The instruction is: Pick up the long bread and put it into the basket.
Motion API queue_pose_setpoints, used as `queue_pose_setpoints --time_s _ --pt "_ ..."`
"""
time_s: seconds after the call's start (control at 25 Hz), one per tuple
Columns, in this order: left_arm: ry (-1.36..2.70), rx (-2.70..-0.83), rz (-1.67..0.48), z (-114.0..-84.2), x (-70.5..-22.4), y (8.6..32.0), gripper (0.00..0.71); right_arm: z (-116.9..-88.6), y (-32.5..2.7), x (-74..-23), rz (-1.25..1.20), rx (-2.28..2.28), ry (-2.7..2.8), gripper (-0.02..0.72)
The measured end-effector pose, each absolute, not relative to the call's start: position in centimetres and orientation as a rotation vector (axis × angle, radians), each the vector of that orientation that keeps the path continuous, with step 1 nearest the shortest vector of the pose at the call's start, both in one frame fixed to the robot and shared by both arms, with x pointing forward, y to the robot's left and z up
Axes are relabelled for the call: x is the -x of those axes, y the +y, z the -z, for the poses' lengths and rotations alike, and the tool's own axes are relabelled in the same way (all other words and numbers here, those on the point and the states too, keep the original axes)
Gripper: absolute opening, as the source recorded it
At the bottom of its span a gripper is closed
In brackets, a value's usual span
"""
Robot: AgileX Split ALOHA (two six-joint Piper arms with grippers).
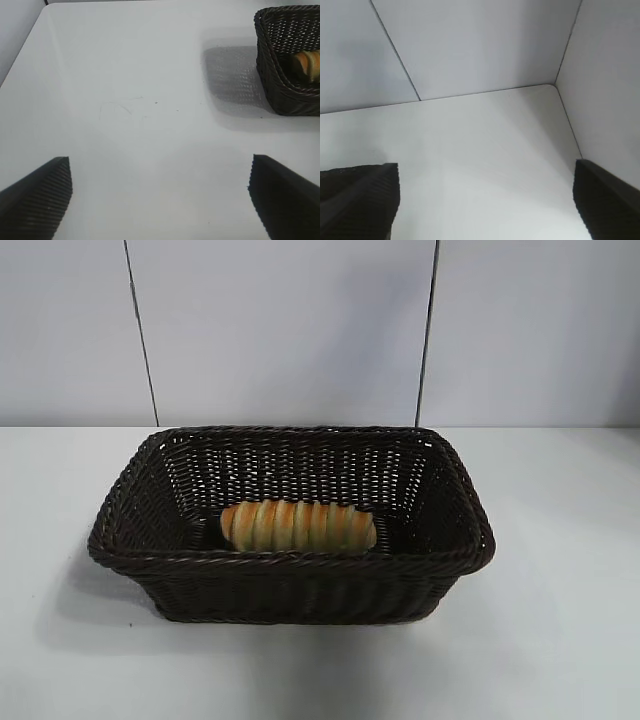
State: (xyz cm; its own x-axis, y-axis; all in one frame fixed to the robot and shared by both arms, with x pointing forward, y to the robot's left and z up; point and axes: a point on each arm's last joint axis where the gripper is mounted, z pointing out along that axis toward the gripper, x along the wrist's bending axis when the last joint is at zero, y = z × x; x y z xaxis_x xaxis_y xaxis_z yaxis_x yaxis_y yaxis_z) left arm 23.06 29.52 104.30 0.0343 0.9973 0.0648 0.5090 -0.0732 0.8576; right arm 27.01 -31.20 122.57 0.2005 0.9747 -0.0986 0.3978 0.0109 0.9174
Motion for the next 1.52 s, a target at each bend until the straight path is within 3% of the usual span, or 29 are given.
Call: queue_pose_setpoints --time_s 0.44,0.68,1.12,1.52 --pt "1.545 -1.659 -0.948 -104.3 -23.1 29.5 0.693 -112.3 -30.3 -22.2 -0.908 -1.513 1.443 0.652" --pt "1.545 -1.659 -0.948 -104.3 -23.1 29.5 0.693 -108.2 -30.2 -21.2 -0.929 -1.494 1.437 0.652" --pt "1.545 -1.659 -0.948 -104.3 -23.1 29.5 0.693 -104.2 -30.1 -23.2 -0.862 -1.594 1.544 0.652" --pt "1.545 -1.659 -0.948 -104.3 -23.1 29.5 0.693 -104.1 -30.1 -23.4 -0.872 -1.596 1.536 0.652"
